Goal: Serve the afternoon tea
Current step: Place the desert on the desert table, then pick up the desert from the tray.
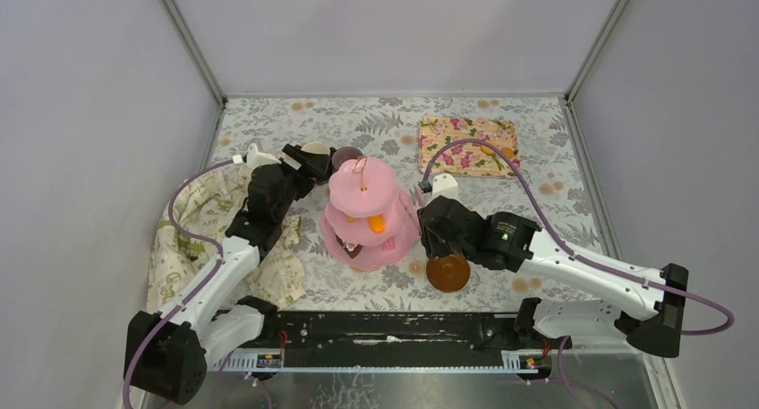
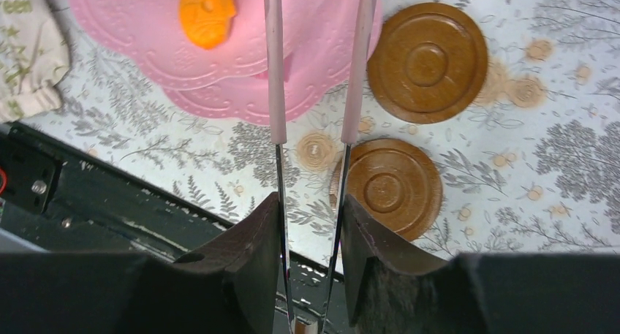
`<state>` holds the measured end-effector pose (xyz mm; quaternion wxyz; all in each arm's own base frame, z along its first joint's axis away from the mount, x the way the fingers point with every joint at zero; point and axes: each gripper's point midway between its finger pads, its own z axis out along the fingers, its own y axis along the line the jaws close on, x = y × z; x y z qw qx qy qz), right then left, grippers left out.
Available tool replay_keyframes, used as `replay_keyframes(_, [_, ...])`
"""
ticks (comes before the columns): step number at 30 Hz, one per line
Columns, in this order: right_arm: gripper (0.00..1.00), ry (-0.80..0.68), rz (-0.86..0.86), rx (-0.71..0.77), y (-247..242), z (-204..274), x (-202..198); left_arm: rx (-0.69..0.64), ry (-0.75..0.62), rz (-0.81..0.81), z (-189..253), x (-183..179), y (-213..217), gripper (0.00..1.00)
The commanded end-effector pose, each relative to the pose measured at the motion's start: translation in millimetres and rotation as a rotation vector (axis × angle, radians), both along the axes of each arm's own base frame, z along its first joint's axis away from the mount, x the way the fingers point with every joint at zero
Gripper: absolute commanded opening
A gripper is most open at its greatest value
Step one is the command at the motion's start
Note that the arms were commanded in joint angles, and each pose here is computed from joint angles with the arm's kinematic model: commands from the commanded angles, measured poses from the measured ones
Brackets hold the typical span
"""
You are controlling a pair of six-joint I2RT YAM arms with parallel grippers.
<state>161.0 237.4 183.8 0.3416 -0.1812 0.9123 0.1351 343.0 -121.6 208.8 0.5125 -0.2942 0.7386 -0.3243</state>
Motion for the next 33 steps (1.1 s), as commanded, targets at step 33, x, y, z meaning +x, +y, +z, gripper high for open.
replay_keyframes(33, [0.4, 0.148, -0.621, 0.043, -138, -71, 195, -0.058, -0.121, 0.008, 33, -5, 10, 0.87])
